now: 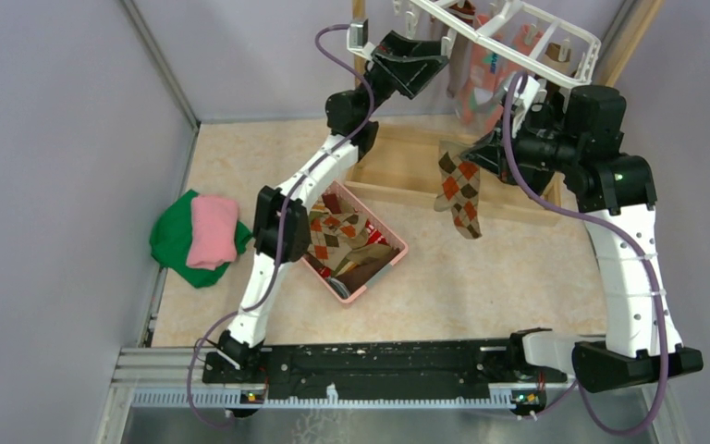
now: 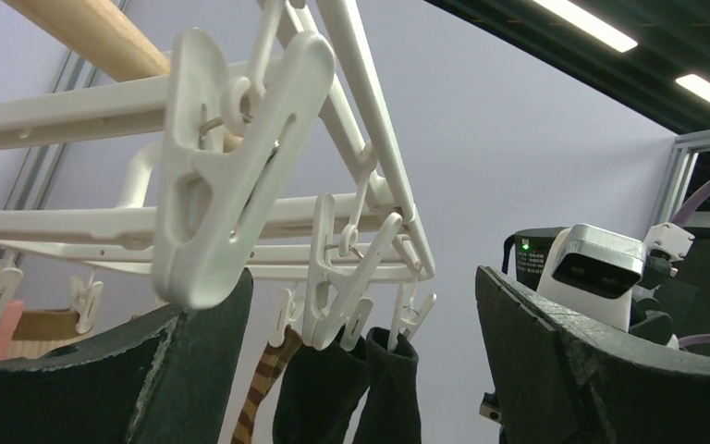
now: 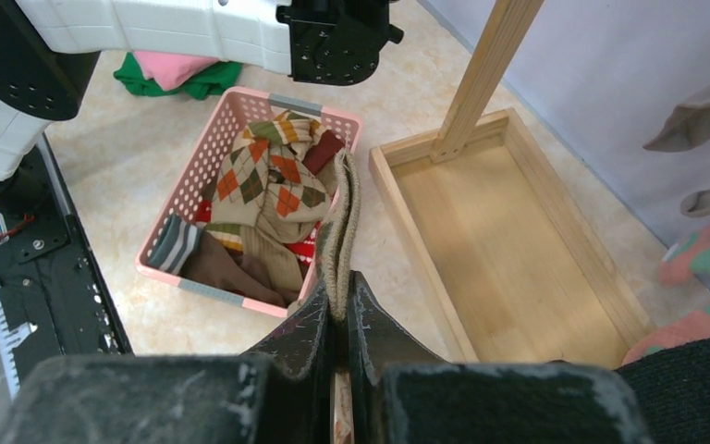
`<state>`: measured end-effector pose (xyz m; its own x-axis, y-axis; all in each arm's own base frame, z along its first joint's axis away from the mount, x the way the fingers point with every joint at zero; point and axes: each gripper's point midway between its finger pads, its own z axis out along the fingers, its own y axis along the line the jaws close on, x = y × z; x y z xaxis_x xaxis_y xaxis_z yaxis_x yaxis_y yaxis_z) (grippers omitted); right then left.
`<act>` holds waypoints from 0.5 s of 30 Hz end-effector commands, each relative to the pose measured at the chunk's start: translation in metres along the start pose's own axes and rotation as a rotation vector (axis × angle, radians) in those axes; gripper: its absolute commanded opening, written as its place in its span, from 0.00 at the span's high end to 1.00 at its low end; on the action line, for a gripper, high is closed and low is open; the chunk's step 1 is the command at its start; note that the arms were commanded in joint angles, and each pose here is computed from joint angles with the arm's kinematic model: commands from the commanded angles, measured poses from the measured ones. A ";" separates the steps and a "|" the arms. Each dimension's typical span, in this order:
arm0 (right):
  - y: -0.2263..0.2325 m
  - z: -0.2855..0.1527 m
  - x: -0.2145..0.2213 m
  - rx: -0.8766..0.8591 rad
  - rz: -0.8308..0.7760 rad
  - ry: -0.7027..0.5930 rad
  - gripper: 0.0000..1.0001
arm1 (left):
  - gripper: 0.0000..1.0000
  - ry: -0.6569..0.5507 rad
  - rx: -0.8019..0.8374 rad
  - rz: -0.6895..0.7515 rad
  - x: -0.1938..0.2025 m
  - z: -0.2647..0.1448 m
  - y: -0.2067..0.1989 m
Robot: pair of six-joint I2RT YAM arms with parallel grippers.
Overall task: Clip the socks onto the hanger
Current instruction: Open the clamp at the hanger.
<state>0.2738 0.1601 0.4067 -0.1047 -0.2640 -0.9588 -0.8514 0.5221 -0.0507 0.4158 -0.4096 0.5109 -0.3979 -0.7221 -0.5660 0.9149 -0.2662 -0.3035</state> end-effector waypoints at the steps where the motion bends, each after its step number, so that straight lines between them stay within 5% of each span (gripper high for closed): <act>1: 0.005 -0.012 -0.024 0.001 -0.048 -0.063 1.00 | 0.06 -0.056 0.016 0.039 -0.007 0.012 -0.004; 15: 0.009 -0.017 -0.025 -0.017 -0.047 -0.072 1.00 | 0.10 -0.101 0.015 0.087 -0.012 0.026 -0.012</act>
<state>0.2704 0.1591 0.4126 -0.0942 -0.2492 -0.9639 -0.8600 0.5082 -0.0474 0.4250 -0.4218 0.5173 -0.3656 -0.7633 -0.5327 0.9229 -0.2231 -0.3138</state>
